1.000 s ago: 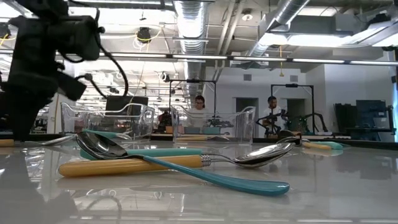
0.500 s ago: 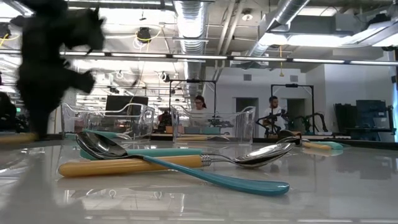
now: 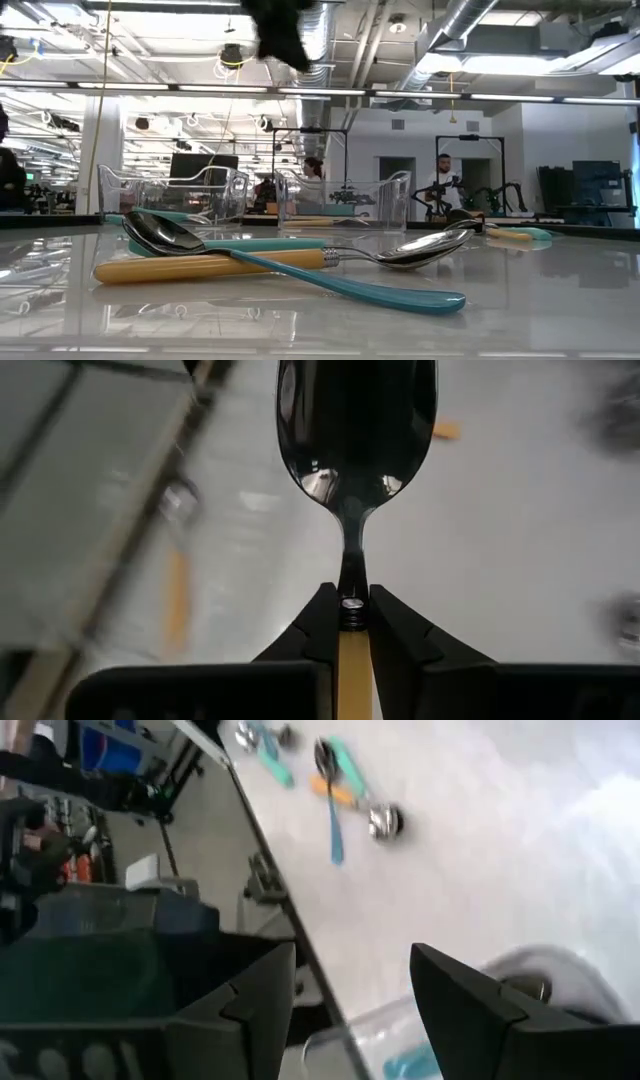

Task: Sort silverware by color (type)
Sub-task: Put the yellow spoon into the top right transparent bin

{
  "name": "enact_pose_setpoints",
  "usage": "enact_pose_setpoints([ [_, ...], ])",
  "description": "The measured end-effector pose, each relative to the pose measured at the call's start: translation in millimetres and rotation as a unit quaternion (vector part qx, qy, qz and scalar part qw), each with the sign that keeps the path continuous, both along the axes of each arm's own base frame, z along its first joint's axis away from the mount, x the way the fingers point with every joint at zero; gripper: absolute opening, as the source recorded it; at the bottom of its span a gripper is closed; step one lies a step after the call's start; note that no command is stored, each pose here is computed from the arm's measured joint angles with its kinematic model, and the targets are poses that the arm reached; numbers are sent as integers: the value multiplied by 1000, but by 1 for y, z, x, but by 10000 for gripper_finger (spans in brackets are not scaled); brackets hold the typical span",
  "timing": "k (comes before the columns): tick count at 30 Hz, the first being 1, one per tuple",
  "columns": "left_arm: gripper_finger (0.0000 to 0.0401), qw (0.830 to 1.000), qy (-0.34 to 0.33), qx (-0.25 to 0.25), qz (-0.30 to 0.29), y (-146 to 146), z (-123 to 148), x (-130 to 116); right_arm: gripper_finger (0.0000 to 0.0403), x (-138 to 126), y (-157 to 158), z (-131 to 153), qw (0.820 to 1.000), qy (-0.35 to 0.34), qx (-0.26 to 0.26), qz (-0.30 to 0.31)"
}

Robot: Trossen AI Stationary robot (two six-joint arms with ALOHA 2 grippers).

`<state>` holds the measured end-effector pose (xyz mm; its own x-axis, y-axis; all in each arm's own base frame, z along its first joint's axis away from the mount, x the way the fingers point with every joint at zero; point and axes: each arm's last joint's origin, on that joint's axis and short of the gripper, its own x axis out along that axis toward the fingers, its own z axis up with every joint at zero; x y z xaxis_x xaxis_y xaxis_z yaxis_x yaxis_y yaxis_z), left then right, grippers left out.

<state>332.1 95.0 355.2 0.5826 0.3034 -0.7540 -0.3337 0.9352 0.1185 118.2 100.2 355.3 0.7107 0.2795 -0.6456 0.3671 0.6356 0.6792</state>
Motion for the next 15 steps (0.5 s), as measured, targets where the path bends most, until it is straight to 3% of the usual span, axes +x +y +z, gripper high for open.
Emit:
enact_pose_setpoints([
  [3, 14, 998, 39, 36, -15, 44, -6, 40, 221, 6, -3, 1, 998, -31, -46, -14],
  [7, 14, 995, 82, 58, -17, 98, -24, 74, 221, 17, -4, -1, 988, -67, -128, -49],
  [11, 14, 990, 132, 49, -10, 138, -60, 92, 221, 29, -1, -6, 978, -70, -176, -83],
  [15, 14, 981, 186, 46, -2, 157, -98, 93, 221, 40, -2, -12, 973, -59, -196, -107],
])
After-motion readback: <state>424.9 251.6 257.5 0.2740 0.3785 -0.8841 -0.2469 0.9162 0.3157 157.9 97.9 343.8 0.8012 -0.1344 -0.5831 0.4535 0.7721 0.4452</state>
